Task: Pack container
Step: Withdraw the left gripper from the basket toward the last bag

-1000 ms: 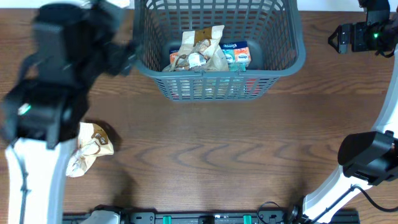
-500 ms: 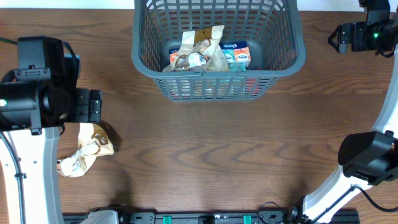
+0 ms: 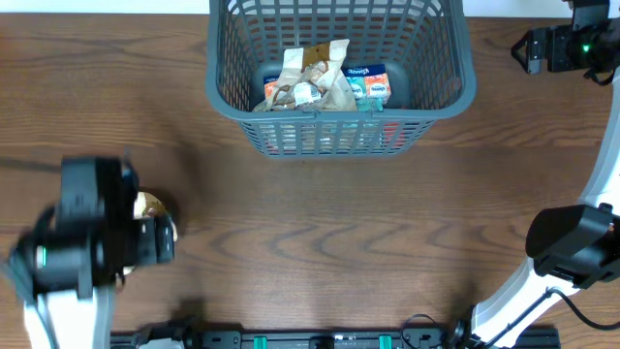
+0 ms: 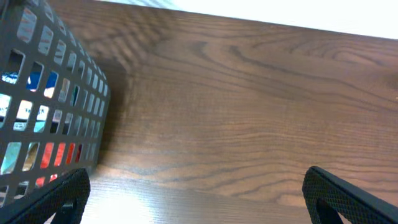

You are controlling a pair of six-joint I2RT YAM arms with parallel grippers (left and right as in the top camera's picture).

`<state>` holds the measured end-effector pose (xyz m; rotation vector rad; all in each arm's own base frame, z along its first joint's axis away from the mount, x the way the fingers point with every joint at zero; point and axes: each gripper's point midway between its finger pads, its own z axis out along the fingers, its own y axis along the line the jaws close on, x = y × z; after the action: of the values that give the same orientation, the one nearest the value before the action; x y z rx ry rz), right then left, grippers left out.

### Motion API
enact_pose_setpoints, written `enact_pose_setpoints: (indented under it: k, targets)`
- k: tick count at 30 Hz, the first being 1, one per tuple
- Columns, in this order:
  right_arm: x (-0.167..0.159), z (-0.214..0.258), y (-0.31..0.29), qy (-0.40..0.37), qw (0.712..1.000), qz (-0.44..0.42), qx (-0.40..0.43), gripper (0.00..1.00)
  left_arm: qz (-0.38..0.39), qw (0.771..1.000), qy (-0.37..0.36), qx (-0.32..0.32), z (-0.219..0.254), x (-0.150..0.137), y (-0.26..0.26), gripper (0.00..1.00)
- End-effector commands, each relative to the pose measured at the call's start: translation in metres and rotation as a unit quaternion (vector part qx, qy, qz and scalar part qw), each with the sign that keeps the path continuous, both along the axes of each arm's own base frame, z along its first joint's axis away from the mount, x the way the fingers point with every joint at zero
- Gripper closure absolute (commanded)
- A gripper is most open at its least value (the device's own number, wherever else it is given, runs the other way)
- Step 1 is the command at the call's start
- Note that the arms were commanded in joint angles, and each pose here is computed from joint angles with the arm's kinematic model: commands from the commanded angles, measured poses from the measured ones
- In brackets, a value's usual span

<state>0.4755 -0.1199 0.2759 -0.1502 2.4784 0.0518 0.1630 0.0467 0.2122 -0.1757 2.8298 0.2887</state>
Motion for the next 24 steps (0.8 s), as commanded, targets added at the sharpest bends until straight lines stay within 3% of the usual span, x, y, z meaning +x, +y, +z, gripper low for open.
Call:
enact_pose_setpoints:
  k: [1,10,20,24]
  targets:
    - [-0.001,0.007,0.005,-0.01,1.0,0.011,-0.001,0.01,-0.027,0.999,-0.044,0.005,0.002,-0.015,-0.004,0.01]
    - [-0.002,0.005,0.006,-0.006,1.0,0.012,0.0,0.01,-0.091,0.995,0.039,0.035,-0.033,-0.024,0.002,0.01]
    - [-0.004,0.003,0.004,0.0,1.0,0.014,-0.01,0.01,-0.147,0.981,0.122,0.032,-0.071,0.026,0.007,0.01]
    - [-0.006,0.001,-0.002,0.006,1.0,0.005,-0.022,0.01,-0.151,0.975,0.165,0.023,-0.089,0.032,0.012,0.01]
